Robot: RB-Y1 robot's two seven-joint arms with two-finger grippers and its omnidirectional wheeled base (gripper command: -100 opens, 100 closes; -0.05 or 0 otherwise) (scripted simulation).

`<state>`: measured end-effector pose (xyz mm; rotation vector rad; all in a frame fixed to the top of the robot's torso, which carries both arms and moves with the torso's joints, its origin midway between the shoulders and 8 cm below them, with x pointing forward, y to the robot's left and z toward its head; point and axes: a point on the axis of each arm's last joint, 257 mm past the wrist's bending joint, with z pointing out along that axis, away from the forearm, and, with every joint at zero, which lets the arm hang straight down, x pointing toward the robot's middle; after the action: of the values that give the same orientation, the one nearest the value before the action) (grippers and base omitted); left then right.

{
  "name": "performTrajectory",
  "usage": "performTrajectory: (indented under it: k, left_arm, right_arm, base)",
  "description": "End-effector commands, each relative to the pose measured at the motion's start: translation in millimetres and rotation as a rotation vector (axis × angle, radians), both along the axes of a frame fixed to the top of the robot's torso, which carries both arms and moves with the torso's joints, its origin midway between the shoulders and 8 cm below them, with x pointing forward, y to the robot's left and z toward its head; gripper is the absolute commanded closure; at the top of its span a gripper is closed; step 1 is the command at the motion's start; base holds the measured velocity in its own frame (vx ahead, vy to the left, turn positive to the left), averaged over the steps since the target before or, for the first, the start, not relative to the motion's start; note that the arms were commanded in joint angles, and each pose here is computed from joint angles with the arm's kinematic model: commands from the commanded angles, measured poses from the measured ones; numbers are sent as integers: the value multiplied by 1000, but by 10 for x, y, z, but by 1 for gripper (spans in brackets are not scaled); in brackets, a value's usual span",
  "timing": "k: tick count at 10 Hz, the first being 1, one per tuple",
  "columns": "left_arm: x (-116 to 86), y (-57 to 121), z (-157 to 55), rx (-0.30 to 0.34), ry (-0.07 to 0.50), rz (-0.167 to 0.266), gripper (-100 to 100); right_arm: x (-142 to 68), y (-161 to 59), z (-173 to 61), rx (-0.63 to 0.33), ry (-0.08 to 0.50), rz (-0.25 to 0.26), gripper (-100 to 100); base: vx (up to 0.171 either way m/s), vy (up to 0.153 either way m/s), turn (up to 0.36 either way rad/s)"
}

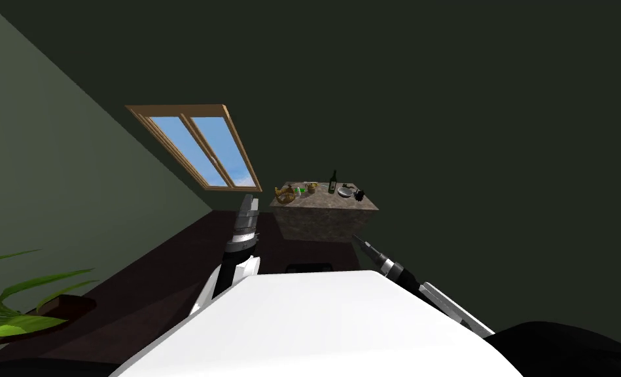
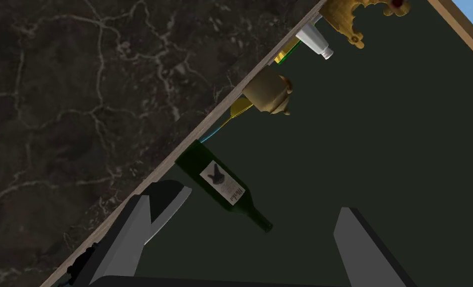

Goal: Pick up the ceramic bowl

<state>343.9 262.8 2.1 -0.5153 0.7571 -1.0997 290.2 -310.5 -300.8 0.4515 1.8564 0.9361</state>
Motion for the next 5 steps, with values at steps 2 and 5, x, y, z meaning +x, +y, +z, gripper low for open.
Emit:
performTrajectory:
  k: [2, 5]
  left_arm:
    - [0, -1, 0, 0, 0, 0, 0]
    - [0, 0, 0, 0, 0, 0, 0]
  right_arm:
    - [-194, -213, -225, -87, 68, 36, -100]
    - [-523, -590, -554, -207, 177, 70, -100]
  base:
    - [-9, 46, 183]
    - [15, 39, 223]
